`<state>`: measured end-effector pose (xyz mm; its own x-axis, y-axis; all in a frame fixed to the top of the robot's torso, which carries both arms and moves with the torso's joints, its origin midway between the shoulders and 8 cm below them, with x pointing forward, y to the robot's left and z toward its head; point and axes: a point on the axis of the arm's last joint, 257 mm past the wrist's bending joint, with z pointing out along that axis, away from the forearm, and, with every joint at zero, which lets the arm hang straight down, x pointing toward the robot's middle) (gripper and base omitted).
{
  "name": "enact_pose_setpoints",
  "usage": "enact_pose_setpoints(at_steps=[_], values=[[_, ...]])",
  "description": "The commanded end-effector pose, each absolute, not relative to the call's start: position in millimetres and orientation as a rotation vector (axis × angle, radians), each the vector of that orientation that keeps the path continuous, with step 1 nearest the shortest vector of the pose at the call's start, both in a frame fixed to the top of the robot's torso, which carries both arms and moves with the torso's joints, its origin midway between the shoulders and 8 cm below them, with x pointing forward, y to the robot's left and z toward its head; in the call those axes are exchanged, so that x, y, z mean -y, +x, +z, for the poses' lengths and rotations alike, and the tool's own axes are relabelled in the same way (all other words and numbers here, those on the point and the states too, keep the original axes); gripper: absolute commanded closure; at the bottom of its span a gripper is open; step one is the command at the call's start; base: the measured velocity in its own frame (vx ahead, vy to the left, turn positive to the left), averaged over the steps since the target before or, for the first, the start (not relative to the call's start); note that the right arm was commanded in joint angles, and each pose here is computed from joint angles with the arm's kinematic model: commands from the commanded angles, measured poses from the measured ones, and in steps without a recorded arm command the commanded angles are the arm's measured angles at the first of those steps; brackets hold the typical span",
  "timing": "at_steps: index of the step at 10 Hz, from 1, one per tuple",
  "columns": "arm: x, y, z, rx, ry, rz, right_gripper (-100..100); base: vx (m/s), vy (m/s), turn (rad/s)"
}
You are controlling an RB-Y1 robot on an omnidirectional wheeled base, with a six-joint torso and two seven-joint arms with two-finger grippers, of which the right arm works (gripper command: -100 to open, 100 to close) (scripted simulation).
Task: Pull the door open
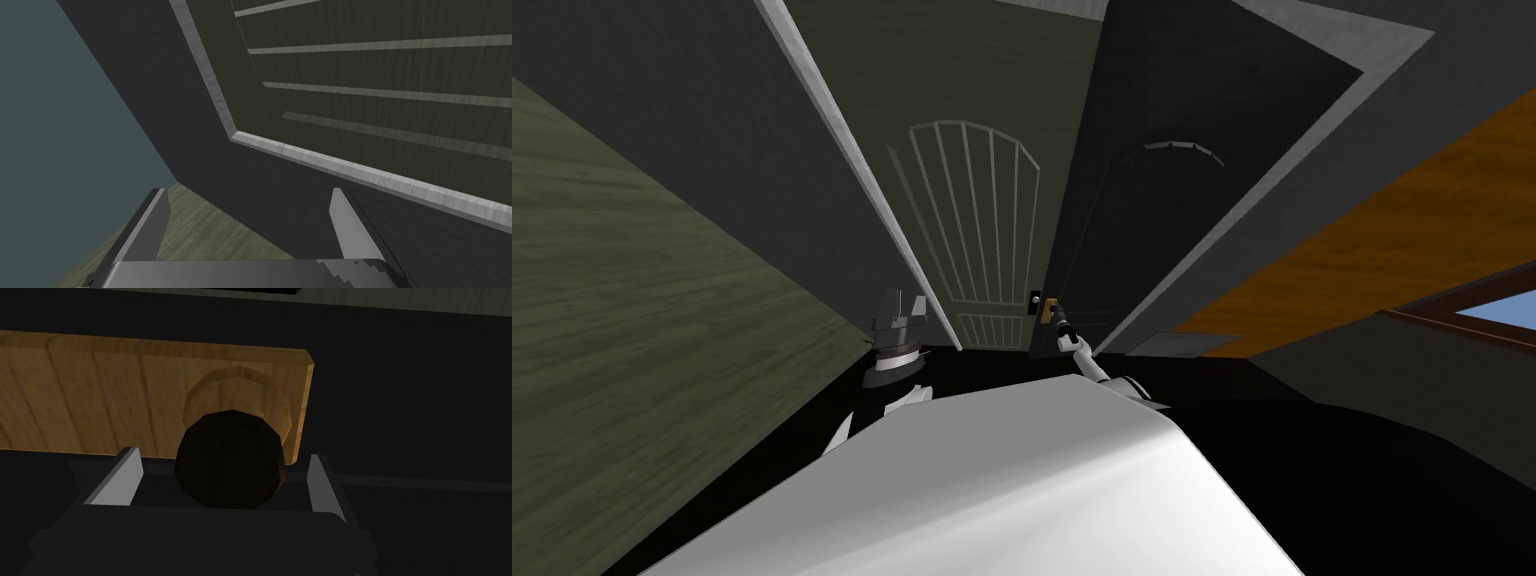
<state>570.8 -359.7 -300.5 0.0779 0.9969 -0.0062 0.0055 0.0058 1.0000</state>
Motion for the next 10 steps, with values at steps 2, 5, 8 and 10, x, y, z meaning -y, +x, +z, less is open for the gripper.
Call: enact_pose_setpoints(at_steps=[2, 5, 8, 10], values=[[360.6, 570.1, -301.4, -1.159, 1.246, 1.141, 100, -0.017, -0.013, -0.006], [360.6, 570.1, -301.4, -1.159, 1.246, 1.141, 100, -0.02, -0.005, 0.003], [365.8, 564.9, -307.4, -1.17, 1.253, 1.131, 100, -0.089, -0.029, 0.008], [363.6, 563.4, -308.5, -1.183, 1.248, 1.139, 100, -0.196, -0.072, 0.044]])
